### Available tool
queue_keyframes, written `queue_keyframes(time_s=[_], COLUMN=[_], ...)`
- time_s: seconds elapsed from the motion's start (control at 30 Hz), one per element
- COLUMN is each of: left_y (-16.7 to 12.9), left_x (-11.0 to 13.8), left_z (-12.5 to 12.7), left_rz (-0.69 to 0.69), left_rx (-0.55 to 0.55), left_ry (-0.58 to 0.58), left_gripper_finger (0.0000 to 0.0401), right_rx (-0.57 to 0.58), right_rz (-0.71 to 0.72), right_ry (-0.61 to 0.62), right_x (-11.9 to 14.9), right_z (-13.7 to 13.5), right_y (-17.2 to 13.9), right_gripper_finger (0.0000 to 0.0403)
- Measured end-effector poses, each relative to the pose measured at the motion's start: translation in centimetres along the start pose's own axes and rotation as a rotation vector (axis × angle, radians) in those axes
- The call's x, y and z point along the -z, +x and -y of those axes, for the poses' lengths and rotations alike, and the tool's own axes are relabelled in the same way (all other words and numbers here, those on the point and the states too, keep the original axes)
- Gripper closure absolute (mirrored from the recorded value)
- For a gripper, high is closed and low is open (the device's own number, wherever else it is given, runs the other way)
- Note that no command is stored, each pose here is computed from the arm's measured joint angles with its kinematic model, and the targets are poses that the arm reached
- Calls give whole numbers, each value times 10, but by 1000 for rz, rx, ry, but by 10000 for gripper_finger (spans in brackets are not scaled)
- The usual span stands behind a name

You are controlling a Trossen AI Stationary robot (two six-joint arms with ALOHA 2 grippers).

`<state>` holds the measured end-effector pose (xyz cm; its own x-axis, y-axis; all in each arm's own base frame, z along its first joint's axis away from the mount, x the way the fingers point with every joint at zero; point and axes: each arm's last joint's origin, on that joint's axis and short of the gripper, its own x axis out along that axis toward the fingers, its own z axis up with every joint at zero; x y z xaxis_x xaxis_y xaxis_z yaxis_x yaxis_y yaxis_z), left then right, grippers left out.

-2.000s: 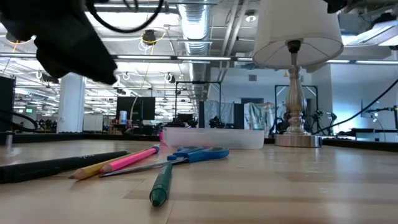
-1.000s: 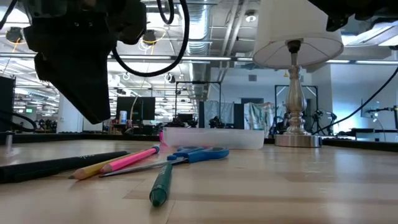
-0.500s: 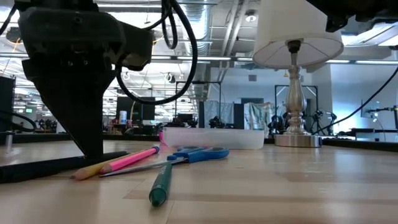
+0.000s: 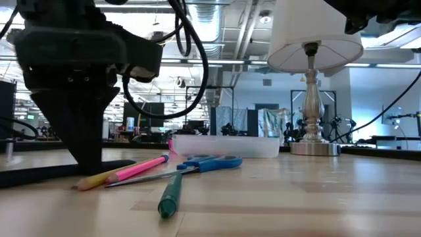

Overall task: Pick & place school supplies into a supply box
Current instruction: Put the black pen into the pink supply box

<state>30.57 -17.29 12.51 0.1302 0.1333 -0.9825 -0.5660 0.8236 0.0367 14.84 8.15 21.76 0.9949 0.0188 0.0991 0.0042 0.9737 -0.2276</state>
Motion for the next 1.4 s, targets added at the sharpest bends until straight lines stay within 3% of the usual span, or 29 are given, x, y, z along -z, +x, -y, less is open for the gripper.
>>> queue_keyframes(time_s=[0.3,0.57,0.87,1.27,1.4], left_y=[1,2,3,3,2], left_x=[-3,-11,-19,-20,-20], left_z=[-5,-11,-17,-18,-19], left_rz=[-66,-150,-167,-156,-127], left_rx=[3,45,42,24,-6], left_ry=[237,346,266,237,178], left_gripper_finger=[271,271,275,346,359], right_rx=[-5,-7,-12,-12,-13], right_rz=[-14,-23,-42,-42,-44], right_ry=[-3,-7,5,6,4], right_x=[2,3,5,5,5], right_z=[0,-1,-1,-1,-1], right_y=[0,0,0,0,0], right_gripper_finger=[305,305,305,305,305])
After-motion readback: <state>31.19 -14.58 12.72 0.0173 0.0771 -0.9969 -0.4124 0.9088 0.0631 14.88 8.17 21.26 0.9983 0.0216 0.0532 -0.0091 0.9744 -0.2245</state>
